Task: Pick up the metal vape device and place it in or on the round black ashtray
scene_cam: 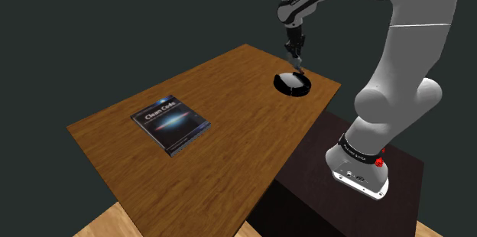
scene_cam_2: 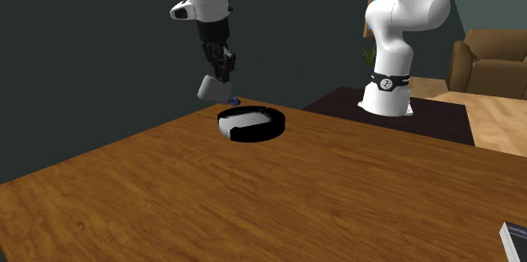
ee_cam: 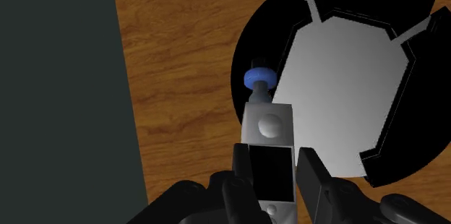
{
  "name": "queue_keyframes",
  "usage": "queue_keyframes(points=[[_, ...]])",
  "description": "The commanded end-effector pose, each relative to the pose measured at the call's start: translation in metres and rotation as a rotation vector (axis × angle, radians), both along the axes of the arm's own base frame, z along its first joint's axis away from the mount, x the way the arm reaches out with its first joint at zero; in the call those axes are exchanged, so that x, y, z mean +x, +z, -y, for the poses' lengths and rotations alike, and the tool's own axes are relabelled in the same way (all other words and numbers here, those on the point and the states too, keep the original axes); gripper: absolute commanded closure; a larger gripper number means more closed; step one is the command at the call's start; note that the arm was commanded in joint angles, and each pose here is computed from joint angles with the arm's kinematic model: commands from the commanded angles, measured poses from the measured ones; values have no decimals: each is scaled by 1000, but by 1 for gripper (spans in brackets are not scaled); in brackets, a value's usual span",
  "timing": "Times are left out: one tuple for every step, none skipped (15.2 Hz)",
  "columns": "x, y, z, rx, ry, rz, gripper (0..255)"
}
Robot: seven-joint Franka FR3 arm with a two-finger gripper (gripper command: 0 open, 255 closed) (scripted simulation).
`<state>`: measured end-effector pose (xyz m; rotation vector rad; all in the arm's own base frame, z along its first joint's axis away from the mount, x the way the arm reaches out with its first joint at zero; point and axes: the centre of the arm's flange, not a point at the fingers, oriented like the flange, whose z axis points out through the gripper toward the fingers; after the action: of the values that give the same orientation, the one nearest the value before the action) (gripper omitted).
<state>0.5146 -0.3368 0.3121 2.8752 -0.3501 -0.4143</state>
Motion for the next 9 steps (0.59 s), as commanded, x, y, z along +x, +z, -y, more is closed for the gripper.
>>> queue_keyframes(points=[[-16, -3, -22, 0, -1, 0, 255], [-23, -4, -33, 0, -1, 0, 255], [-30, -4, -44, 0, -1, 0, 255], [-35, -5, -53, 0, -1, 0, 255], [-35, -10, -53, 0, -1, 0, 255], [-35, -15, -53, 0, -1, 0, 255], [-35, -21, -53, 0, -1, 0, 255], [-35, -26, -53, 0, -1, 0, 255], [-35, -31, -53, 0, -1, 0, 255]])
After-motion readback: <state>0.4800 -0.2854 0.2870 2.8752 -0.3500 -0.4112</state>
